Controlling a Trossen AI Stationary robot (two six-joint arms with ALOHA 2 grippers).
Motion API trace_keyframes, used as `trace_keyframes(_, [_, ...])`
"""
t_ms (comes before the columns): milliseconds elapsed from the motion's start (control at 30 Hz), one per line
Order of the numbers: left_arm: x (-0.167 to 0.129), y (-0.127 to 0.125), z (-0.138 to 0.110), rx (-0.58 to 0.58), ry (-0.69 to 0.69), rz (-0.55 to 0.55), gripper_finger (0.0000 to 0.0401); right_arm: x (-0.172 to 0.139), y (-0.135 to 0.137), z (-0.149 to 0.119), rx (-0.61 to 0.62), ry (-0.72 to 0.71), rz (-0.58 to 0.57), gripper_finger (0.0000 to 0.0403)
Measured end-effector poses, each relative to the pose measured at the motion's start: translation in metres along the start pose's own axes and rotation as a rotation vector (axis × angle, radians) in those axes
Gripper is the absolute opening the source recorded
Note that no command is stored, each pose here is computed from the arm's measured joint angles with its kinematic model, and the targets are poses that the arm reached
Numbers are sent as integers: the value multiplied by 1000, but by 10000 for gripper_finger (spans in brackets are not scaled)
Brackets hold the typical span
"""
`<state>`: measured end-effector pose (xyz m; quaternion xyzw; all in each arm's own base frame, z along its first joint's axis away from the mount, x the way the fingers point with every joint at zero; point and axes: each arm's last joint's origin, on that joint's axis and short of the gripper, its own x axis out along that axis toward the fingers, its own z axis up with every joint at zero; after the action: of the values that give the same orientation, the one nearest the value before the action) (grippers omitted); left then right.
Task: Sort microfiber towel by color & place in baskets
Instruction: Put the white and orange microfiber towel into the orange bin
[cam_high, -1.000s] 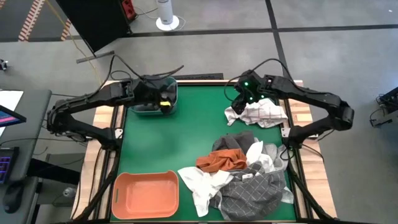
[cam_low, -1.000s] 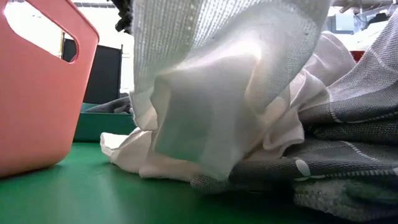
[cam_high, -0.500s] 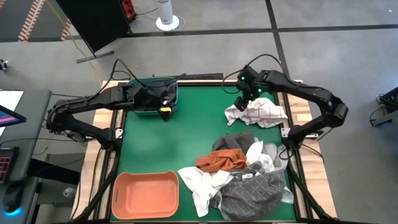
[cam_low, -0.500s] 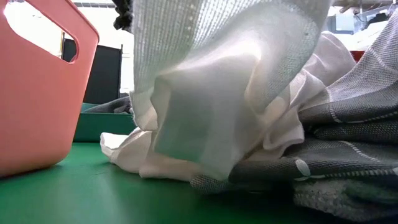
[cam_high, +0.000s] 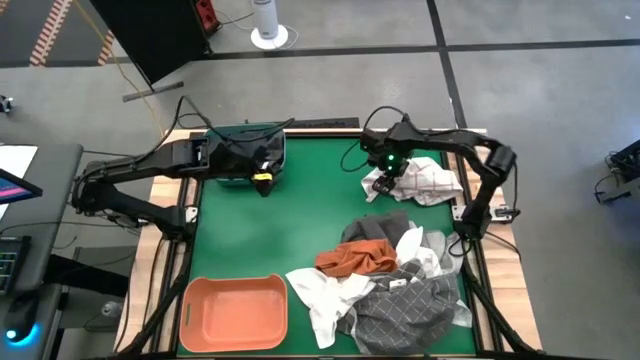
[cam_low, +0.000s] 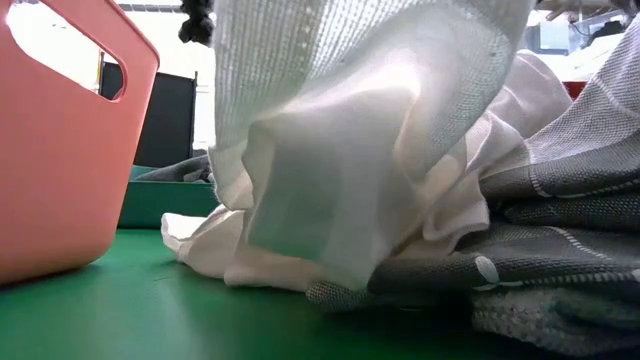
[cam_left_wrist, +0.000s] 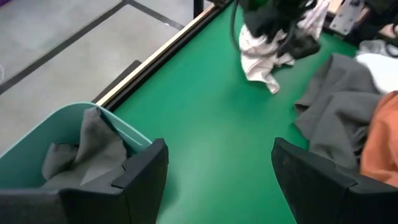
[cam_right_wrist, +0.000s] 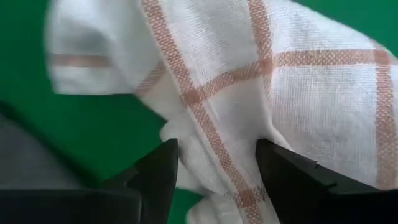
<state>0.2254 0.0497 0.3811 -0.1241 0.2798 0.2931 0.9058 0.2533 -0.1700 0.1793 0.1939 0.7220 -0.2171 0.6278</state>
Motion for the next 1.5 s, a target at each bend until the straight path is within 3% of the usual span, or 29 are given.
trace_keyframes(233, [-11, -2, -1, -31, -23, -31, 272, 28, -2, 10, -39, 91, -62, 254])
trace_keyframes(333, [-12, -4, -2, -27, -23, -39, 272, 37, -1, 12, -55, 146, -61, 233])
trace_keyframes(433, [-13, -5, -2, -24, -23, -45, 272, 43, 0, 11, -67, 188, -60, 175])
trace_keyframes(600, [-13, -6, -2, -20, -22, -47, 272, 38, 3, 9, -92, 174, -41, 33])
trace_keyframes(700, [-13, -6, -2, -19, -22, -47, 272, 29, 3, 8, -77, 148, -6, 26])
trace_keyframes(900, [-13, -6, -2, 15, -23, -46, 272, -20, 0, 6, -17, 15, 27, 26])
trace_keyframes(1100, [-12, -5, -3, 88, -37, -19, 272, -96, -3, 2, 67, -278, 114, 26])
trace_keyframes(1233, [5, -6, -16, 157, -43, 1, 272, -148, -3, -2, 117, -518, 181, 26])
trace_keyframes(1500, [40, -12, -38, 66, -130, -196, 272, -223, 11, -10, 143, -908, 314, 26])
